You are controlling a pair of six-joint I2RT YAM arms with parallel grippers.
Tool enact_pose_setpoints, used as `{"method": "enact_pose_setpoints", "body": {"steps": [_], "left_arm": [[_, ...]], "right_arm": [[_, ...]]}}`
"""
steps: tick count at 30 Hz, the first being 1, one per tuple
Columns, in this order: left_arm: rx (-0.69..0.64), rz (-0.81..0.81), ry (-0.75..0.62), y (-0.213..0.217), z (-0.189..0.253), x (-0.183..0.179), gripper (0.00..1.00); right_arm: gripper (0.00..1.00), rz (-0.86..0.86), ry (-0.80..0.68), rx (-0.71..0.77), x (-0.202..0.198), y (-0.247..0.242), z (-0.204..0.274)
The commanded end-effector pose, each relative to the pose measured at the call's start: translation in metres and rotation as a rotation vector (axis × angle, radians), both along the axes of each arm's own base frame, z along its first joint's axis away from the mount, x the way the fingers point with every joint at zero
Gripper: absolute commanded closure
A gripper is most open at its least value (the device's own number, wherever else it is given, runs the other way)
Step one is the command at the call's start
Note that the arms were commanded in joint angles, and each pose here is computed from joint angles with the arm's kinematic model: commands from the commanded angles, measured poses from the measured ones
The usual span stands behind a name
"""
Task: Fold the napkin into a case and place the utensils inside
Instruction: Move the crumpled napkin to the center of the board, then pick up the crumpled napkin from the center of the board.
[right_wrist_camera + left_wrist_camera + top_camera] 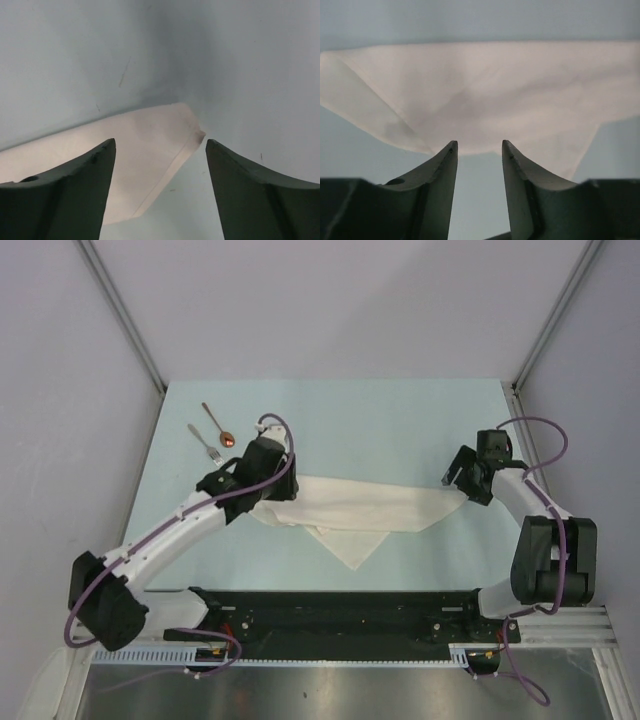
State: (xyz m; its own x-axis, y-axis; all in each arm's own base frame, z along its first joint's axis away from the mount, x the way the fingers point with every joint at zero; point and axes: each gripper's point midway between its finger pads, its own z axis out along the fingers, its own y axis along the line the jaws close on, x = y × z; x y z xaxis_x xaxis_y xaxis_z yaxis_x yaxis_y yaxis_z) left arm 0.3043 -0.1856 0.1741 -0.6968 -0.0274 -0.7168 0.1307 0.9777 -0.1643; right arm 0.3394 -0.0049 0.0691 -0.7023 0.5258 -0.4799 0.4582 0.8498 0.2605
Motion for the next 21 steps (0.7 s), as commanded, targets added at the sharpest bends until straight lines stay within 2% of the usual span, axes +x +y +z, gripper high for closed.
{"method": "enact_pose_setpoints", "body": {"steps": [1, 5, 8, 13, 21], "left_arm": [[-0.100, -0.147, 0.140, -0.018, -0.043, -0.063, 0.61], [-0.164, -0.263, 0.156, -0.052, -0.058, -0.093, 0.67], [-0.215, -0.299, 0.257, -0.073, -0.077, -0.110, 0.68], [-0.248, -0.237, 0.359, -0.086, -0.107, -0.110, 0.64], [-0.264, -0.182, 0.318, -0.085, -0.123, -0.099, 0.69]], "right_arm": [[0.19, 0.043, -0.053, -0.130, 0.002, 0.014, 0.024], [0.19, 0.106, -0.089, -0.137, -0.012, 0.052, 0.037], [0.19, 0.171, -0.138, -0.110, -0.026, 0.083, 0.048], [0.20, 0.266, -0.140, -0.078, -0.056, 0.122, 0.047], [0.20, 0.309, -0.115, -0.040, -0.083, 0.145, 0.031]]}}
